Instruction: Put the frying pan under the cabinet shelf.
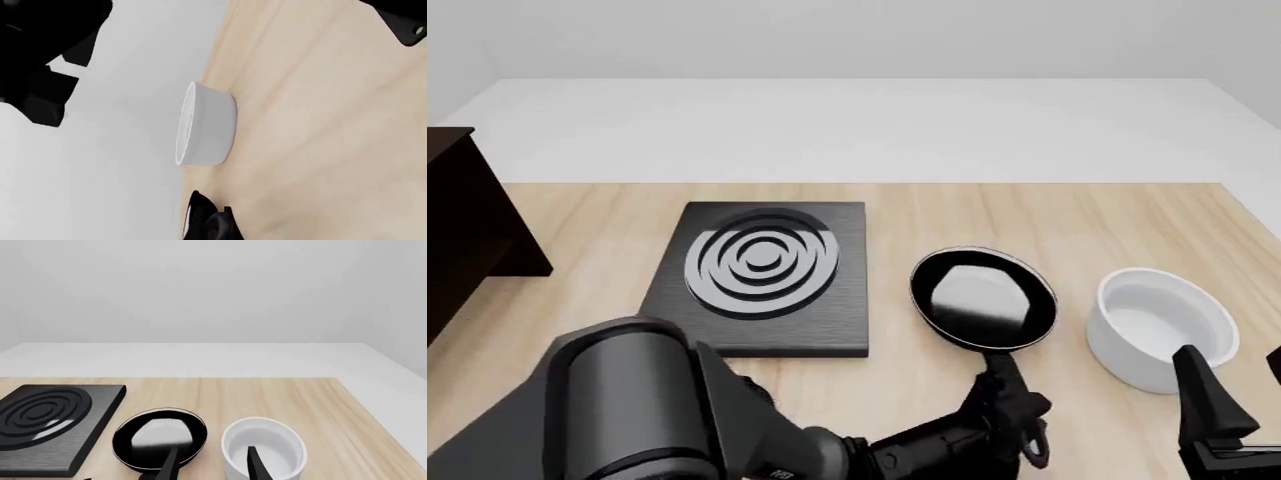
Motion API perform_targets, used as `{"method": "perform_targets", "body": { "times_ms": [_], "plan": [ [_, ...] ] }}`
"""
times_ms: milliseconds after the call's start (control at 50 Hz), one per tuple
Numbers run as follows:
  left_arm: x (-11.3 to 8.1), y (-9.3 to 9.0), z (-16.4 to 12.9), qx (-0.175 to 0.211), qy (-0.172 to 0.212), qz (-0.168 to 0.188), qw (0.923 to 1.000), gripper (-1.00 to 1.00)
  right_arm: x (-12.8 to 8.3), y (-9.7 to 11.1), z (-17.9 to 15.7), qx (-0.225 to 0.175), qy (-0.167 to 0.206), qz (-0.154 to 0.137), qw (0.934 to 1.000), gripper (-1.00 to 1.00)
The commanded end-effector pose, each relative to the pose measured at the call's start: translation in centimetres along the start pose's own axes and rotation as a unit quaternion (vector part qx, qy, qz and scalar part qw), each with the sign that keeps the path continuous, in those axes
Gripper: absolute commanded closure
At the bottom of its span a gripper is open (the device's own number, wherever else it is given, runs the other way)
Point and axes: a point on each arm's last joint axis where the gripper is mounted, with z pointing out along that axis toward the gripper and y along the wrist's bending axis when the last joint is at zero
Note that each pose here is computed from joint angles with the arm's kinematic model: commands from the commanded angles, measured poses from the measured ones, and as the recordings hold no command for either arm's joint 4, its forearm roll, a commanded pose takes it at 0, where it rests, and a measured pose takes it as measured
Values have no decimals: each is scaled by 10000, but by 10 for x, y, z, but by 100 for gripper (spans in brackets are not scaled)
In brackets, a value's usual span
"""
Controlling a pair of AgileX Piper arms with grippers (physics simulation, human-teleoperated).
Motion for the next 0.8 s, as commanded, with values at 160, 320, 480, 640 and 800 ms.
{"method": "perform_targets", "body": {
  "times_ms": [160, 320, 480, 640, 800],
  "plan": [
    [-23, -18, -79, 881, -254, 2340, 9679, 100, 0, 0, 0, 0, -2, -1, 10000, -100],
    [-37, -2, -99, 911, -449, 2840, 9534, 100, 0, 0, 0, 0, -2, -1, 10000, -100],
    [-47, 25, -110, 525, -515, 3222, 9438, 100, 0, 0, 0, 0, -1, 0, 10000, -100],
    [-59, 47, -131, 120, -621, 3529, 9335, 100, 0, 0, 0, 0, 0, 0, 10000, -100],
    [-70, 62, -155, -210, -754, 3774, 9227, 100, 0, 0, 1, 0, 0, 0, 10000, -100]
  ]
}}
